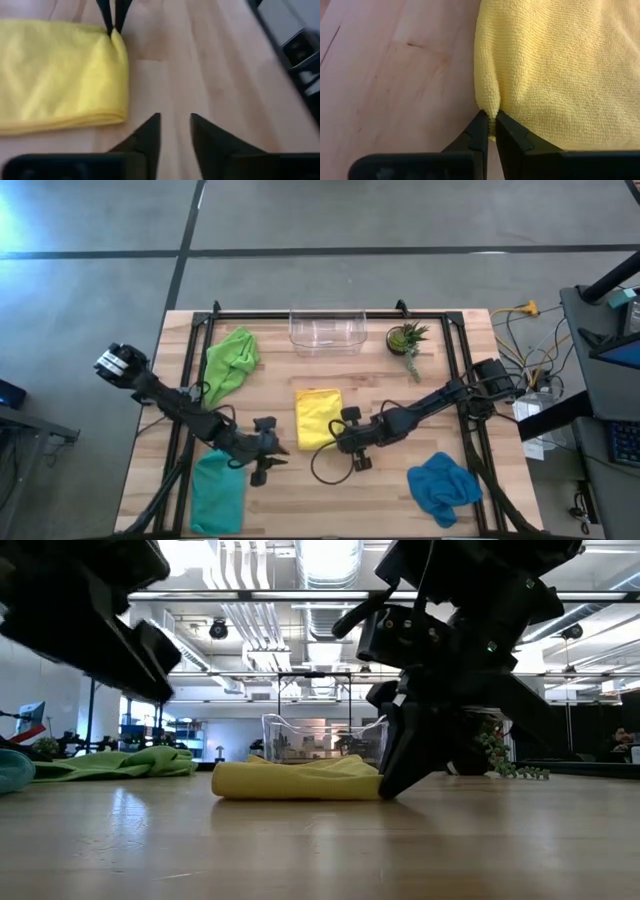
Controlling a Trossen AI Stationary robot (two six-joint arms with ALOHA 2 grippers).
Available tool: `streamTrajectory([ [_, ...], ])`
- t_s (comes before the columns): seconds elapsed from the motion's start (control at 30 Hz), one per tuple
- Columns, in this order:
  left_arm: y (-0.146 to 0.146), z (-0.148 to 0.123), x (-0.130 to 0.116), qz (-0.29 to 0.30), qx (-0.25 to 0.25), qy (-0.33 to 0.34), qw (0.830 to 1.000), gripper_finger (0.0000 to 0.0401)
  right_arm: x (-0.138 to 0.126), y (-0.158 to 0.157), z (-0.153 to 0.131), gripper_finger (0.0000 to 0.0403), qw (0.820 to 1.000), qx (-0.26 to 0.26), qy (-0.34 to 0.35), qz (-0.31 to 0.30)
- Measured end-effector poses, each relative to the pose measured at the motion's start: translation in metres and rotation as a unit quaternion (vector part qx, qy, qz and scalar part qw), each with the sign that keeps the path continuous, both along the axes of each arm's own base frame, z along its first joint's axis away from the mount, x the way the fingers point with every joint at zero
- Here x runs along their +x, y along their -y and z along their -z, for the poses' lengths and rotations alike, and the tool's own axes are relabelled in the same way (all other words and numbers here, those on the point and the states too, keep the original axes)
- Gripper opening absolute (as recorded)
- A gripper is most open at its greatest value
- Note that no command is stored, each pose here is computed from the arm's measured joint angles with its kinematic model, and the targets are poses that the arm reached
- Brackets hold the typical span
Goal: Fold microfiber towels
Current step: Fold the yellow microfiber towel
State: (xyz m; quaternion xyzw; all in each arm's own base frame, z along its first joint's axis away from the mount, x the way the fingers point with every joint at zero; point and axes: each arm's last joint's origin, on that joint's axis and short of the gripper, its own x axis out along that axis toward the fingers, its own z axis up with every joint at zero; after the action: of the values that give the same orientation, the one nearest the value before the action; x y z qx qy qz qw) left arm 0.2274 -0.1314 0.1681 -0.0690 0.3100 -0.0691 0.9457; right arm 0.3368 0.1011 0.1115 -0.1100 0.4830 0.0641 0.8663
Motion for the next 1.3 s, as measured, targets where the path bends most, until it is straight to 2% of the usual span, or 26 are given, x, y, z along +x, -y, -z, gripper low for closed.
streamTrajectory([
  [0.17, -0.001, 0.020, 0.013, 0.011, 0.080, -0.024, 0.996, 0.0185, 0.003, -0.001, -0.004, 0.0022, 1.000, 0.011, 0.002, 0.011],
  [0.3, 0.004, 0.030, 0.028, 0.031, 0.161, -0.027, 0.986, 0.0221, 0.006, -0.001, -0.006, 0.0022, 0.999, 0.025, 0.001, 0.020],
  [0.47, 0.012, 0.033, 0.045, 0.061, 0.236, -0.018, 0.970, 0.0226, 0.007, 0.000, -0.007, 0.0022, 0.999, 0.032, -0.001, 0.028],
  [0.57, 0.013, 0.038, 0.050, 0.054, 0.267, -0.029, 0.962, 0.0226, 0.007, 0.000, -0.007, 0.0022, 0.999, 0.040, -0.005, 0.033],
  [0.7, 0.009, 0.046, 0.053, 0.048, 0.290, -0.062, 0.954, 0.0226, 0.007, -0.001, -0.007, 0.0022, 0.998, 0.049, -0.008, 0.036],
  [0.9, 0.006, 0.049, 0.053, 0.046, 0.298, -0.079, 0.950, 0.0226, 0.006, -0.002, -0.008, 0.0022, 0.998, 0.059, -0.013, 0.030],
  [1.0, 0.004, 0.049, 0.054, 0.044, 0.299, -0.082, 0.950, 0.0219, 0.006, -0.002, -0.008, 0.0022, 0.998, 0.062, -0.014, 0.030],
  [1.1, 0.003, 0.050, 0.053, 0.043, 0.302, -0.090, 0.948, 0.0192, 0.006, -0.002, -0.008, 0.0022, 0.998, 0.062, -0.014, 0.030],
  [1.3, 0.001, 0.054, 0.051, 0.054, 0.300, -0.106, 0.947, 0.0095, 0.006, -0.002, -0.008, 0.0022, 0.997, 0.066, -0.014, 0.036],
])
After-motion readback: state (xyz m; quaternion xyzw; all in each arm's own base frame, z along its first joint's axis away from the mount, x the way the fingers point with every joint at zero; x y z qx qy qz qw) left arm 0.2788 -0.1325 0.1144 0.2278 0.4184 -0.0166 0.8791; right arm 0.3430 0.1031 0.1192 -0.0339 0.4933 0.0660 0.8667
